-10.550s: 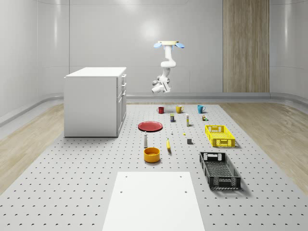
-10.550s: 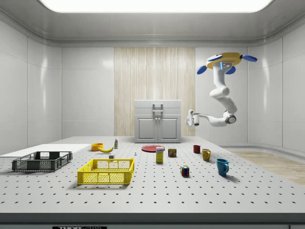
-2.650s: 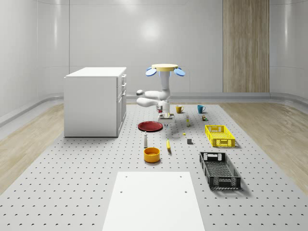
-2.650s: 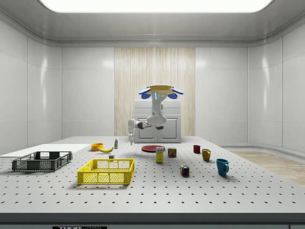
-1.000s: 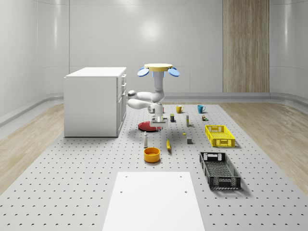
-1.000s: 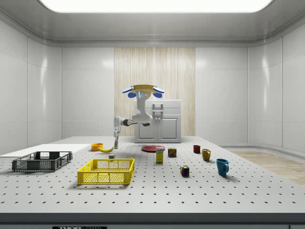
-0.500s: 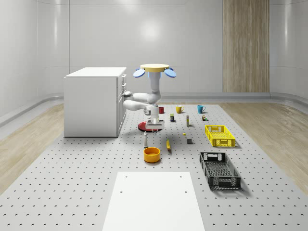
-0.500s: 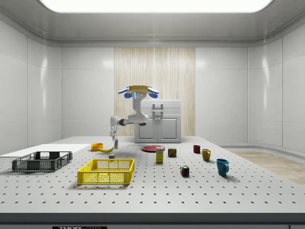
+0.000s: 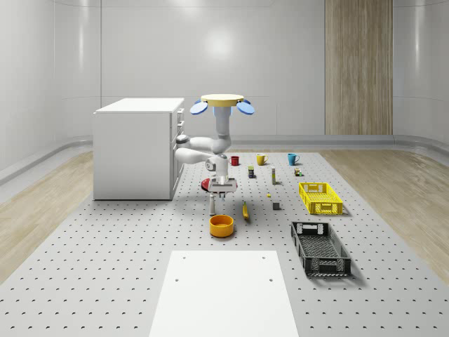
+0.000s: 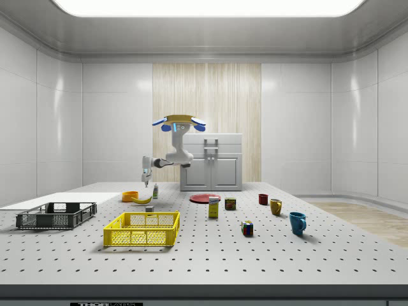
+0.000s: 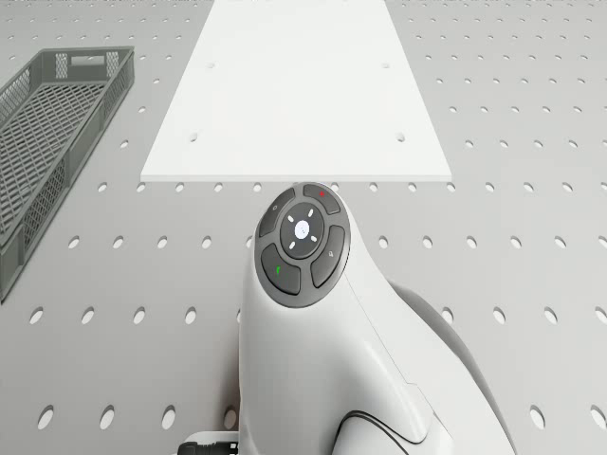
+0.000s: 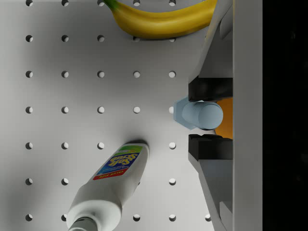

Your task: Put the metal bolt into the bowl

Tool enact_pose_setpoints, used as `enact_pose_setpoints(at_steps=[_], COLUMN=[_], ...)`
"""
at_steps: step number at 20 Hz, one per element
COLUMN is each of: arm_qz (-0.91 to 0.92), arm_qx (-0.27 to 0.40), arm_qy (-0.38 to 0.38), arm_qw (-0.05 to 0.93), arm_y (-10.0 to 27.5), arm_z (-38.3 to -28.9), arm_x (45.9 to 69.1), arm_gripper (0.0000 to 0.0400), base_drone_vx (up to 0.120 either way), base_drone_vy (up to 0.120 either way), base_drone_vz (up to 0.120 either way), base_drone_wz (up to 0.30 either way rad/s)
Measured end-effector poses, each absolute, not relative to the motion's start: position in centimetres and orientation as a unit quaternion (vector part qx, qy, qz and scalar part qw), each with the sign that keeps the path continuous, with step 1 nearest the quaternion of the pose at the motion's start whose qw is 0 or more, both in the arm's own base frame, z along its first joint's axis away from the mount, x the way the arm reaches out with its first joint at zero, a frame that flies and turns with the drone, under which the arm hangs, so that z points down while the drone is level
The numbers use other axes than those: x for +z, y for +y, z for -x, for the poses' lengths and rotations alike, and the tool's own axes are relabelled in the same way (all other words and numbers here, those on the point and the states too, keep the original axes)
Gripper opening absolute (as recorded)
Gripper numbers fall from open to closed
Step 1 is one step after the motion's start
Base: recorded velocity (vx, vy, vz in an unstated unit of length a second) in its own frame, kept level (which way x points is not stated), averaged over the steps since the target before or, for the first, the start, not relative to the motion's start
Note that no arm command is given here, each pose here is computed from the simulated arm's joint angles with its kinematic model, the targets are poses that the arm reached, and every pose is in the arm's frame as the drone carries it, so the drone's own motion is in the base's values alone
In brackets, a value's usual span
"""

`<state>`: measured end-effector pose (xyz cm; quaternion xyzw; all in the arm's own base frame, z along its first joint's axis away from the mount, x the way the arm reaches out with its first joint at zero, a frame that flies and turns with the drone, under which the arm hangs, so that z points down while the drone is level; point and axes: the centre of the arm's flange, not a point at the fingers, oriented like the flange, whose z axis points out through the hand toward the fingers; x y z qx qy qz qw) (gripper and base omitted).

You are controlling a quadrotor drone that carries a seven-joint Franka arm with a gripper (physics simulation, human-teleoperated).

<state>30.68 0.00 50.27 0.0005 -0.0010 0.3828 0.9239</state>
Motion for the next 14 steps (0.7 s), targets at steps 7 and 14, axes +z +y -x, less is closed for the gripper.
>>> enact_pose_setpoints(at_steps=[7, 14], arm_qz=[0.000, 0.000], arm_qx=[0.383, 0.383], arm_qy=[-0.001, -0.001], arm_qw=[0.924, 0.924], arm_y=[0.00, 0.00], arm_z=[-30.68, -30.68], arm_x=[50.27, 50.27], arm_gripper=[0.0100, 0.0100], base_drone_vx=[0.120, 0.120], base_drone_vy=[0.000, 0.000], base_drone_vz=[-0.086, -0.006], base_drone_wz=[0.000, 0.000])
